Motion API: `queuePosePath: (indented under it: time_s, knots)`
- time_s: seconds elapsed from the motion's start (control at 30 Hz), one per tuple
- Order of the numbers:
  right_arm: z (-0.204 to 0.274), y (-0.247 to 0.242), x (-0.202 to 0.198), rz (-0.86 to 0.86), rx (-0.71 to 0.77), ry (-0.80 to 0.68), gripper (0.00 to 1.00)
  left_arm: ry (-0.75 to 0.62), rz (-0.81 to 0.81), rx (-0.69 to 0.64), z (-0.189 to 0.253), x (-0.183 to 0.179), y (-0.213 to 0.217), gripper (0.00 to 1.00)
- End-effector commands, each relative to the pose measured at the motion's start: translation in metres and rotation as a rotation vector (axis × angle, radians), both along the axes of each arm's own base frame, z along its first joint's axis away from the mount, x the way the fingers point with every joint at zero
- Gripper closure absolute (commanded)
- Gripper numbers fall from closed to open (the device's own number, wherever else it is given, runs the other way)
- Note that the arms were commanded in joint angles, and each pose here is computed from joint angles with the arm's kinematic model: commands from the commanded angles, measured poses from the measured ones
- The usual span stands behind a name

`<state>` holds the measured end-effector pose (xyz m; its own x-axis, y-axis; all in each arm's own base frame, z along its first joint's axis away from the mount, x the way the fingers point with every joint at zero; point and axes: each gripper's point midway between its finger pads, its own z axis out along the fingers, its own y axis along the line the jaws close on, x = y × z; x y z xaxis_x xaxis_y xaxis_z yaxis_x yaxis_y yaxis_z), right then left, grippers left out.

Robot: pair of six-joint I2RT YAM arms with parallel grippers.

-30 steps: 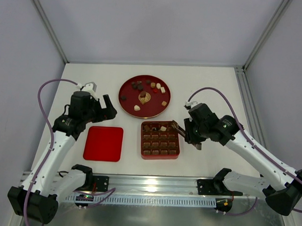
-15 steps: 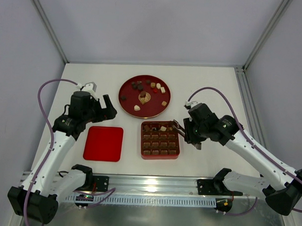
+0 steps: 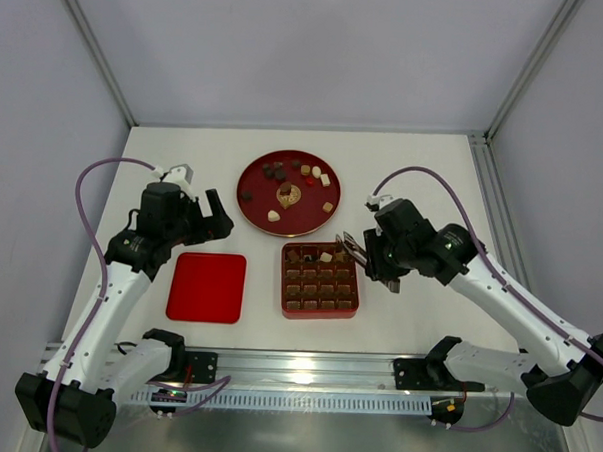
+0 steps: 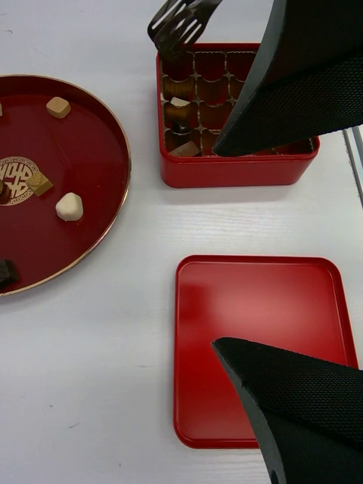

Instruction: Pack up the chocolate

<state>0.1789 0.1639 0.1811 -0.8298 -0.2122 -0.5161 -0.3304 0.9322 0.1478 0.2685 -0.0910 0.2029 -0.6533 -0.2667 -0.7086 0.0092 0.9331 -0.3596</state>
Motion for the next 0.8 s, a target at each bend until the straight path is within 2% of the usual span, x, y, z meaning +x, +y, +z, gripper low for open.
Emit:
queuePosePath:
  time_s: [0.0,0.13,0.2,0.33,0.5,0.53,0.77]
  knots:
    - [0.033,0.014,0.019,0.032,0.046,-0.09,0.63,-0.021,-0.002,-0.008,0.004,0.001,0.0,0.0]
    - [0.059,0.034,0.047,0.06,0.092,-0.142,0.63,-0.02,-0.008,-0.01,0.005,0.001,-0.002,0.0]
    - [0.056,0.045,0.063,0.077,0.084,-0.132,0.63,-0.021,-0.006,-0.01,0.004,0.001,-0.001,0.0]
    - [0.073,0.069,0.109,0.084,0.11,-0.19,0.63,-0.02,-0.009,-0.011,0.004,0.001,-0.002,0.0]
    - [0.049,0.096,0.165,0.076,0.066,-0.156,0.63,-0.018,-0.01,-0.014,0.004,0.001,-0.002,0.0]
    - [0.059,0.101,0.177,0.072,0.078,-0.181,0.63,-0.015,-0.01,-0.011,0.003,0.001,-0.002,0.0]
    - [0.034,0.137,0.219,0.084,0.086,-0.125,0.62,-0.016,-0.013,-0.015,0.004,0.001,-0.003,0.0]
